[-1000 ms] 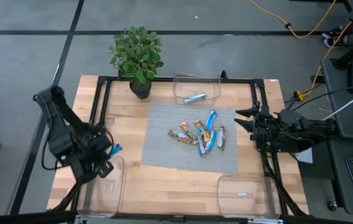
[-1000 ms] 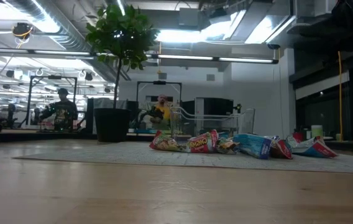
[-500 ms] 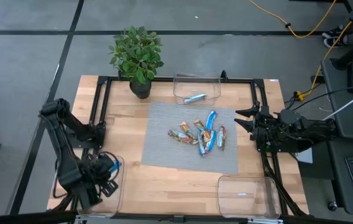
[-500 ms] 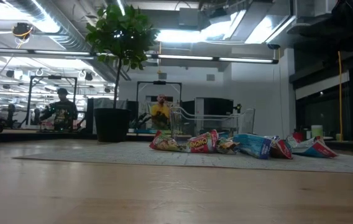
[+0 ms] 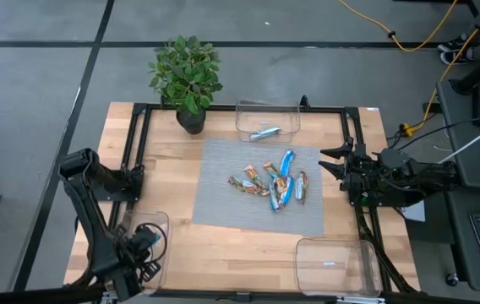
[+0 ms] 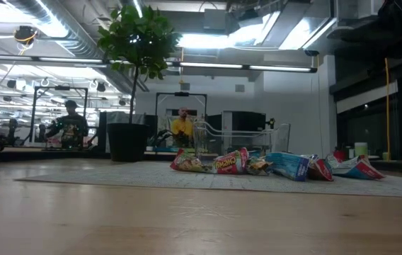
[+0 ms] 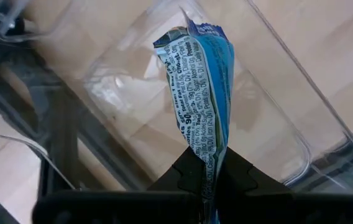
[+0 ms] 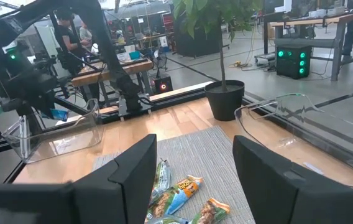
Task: Pick and place Granola Bars by type
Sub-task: Put the blue granola bar into the bottom left transparent bin, then put the red granola bar into the bottom right transparent bin
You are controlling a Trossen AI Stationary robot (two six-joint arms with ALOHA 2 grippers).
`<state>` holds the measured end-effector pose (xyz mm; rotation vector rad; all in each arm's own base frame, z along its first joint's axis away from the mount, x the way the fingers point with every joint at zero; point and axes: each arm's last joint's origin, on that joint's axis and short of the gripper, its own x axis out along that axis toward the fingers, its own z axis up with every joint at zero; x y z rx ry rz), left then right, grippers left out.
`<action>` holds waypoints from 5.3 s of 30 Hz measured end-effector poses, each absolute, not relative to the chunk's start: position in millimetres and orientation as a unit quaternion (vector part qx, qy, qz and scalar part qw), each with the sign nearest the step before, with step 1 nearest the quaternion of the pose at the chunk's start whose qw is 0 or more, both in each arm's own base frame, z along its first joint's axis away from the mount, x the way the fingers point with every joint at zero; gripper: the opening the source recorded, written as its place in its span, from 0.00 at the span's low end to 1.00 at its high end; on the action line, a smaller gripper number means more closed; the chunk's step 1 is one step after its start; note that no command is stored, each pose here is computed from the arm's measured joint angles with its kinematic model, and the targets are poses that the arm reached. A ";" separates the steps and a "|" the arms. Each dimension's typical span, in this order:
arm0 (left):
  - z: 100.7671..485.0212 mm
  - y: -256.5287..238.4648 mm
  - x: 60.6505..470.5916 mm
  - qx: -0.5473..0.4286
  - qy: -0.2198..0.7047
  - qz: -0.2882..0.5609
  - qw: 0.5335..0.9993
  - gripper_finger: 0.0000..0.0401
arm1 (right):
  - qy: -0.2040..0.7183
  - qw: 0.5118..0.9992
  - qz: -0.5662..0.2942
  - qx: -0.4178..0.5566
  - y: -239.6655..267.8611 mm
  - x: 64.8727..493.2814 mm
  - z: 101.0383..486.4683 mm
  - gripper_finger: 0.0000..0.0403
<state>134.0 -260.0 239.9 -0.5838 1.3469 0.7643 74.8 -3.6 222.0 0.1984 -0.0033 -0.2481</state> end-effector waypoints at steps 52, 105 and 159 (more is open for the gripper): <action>219.4 -268.1 134.5 -0.237 0.605 0.382 0.657 0.43 | -0.004 0.986 -0.123 0.112 -3.6 74.7 222.1 0.53; 340.5 -22.7 286.7 -0.034 0.390 0.024 0.920 0.42 | 0.002 0.984 -0.137 0.110 -4.3 74.5 220.7 0.53; 161.3 39.9 359.6 -0.057 0.564 0.023 0.823 0.52 | 0.007 0.987 -0.137 0.083 -4.3 74.5 220.6 0.53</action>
